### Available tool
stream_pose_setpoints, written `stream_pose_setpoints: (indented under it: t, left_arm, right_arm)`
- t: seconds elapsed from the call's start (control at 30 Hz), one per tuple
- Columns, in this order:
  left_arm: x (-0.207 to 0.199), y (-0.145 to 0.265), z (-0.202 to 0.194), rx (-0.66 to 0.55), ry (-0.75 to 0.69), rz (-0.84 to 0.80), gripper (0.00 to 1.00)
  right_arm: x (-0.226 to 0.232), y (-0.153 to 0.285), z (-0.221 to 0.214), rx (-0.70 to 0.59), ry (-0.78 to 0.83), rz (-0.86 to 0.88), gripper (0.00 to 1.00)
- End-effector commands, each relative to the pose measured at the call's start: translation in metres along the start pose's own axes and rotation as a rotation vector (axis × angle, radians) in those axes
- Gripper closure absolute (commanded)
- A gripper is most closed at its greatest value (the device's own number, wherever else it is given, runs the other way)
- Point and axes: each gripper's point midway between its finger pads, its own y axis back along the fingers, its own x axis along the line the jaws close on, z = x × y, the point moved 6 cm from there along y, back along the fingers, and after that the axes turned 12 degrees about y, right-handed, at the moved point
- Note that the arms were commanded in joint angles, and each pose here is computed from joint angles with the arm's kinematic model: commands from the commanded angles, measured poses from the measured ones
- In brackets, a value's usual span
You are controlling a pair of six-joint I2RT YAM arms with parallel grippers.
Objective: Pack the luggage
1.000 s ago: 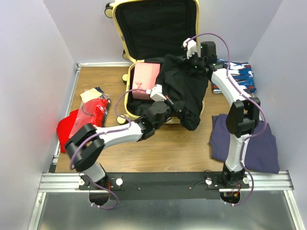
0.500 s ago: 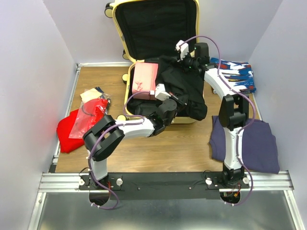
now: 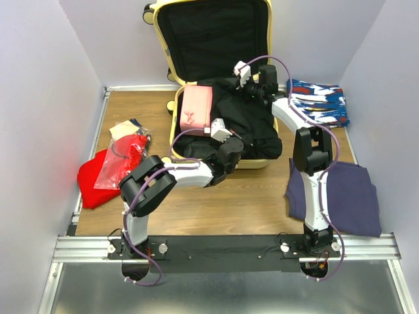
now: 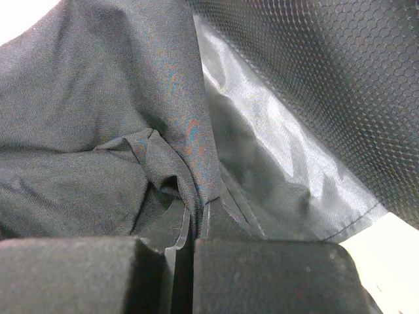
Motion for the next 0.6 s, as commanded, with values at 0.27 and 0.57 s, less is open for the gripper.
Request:
stream_pose_setpoints:
  t: [0.27,0.57]
  left_arm:
    - [-0.020,0.033,0.009,0.062,-0.092,-0.067,0.63]
    - [-0.079,0.069,0.038,0.062,-0.116,-0.227,0.14]
  right_arm:
    - [-0.005,-0.015,0.015,-0.091,-0.008,-0.109,0.59]
    - [-0.022,0.019,0.061,-0.140,-0.034,-0.178,0.14]
